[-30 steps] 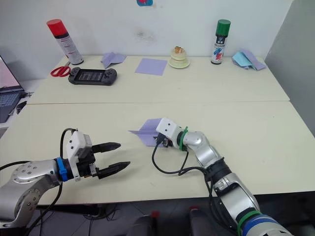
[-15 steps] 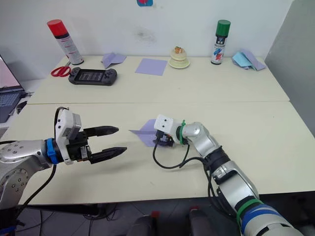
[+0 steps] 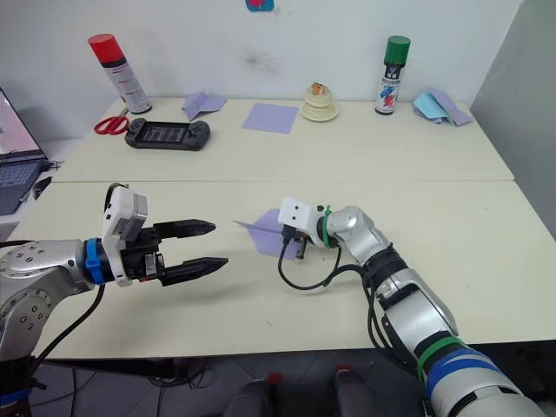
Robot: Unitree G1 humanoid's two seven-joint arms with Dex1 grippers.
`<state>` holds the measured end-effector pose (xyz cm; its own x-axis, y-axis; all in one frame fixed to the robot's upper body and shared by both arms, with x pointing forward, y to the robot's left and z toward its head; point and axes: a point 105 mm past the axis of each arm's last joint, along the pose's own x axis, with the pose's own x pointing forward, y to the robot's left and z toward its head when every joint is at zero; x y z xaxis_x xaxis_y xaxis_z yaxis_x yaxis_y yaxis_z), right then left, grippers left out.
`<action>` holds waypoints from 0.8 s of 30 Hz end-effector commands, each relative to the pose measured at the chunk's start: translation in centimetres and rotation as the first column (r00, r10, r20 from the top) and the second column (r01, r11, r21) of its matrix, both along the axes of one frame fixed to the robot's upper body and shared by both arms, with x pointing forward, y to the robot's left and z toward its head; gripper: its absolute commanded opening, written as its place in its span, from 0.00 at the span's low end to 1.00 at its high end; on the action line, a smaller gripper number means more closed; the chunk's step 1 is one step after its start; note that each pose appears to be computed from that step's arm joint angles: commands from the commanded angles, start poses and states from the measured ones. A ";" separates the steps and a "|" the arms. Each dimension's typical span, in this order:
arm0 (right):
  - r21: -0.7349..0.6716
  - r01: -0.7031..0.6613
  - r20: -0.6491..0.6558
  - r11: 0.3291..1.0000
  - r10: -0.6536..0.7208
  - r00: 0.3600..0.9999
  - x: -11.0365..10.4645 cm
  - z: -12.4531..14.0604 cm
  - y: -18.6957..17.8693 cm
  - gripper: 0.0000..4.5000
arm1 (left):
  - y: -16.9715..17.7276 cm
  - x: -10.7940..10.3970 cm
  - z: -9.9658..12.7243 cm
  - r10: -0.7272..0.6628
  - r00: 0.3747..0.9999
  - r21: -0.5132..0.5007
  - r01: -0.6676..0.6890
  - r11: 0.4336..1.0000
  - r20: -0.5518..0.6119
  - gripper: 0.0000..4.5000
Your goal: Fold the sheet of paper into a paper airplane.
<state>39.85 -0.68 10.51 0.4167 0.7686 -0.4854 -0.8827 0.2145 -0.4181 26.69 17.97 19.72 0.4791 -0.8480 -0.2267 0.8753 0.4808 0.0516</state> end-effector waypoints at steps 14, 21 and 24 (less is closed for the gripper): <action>0.388 0.855 -0.304 0.343 -0.828 0.471 -7.6 2.9 -15.9 0.01 | -8.7 0.6 1.9 -0.209 0.972 -0.084 0.218 0.972 0.104 1.00; 0.368 0.922 -0.447 0.118 -0.847 0.287 -6.5 2.1 -15.1 0.01 | -8.2 2.8 2.3 -0.223 0.967 -0.038 0.229 0.973 0.121 1.00; 0.367 0.924 -0.460 0.105 -0.843 0.279 -5.8 2.0 -14.7 0.01 | -8.1 3.3 2.2 -0.231 0.965 -0.022 0.235 0.972 0.122 1.00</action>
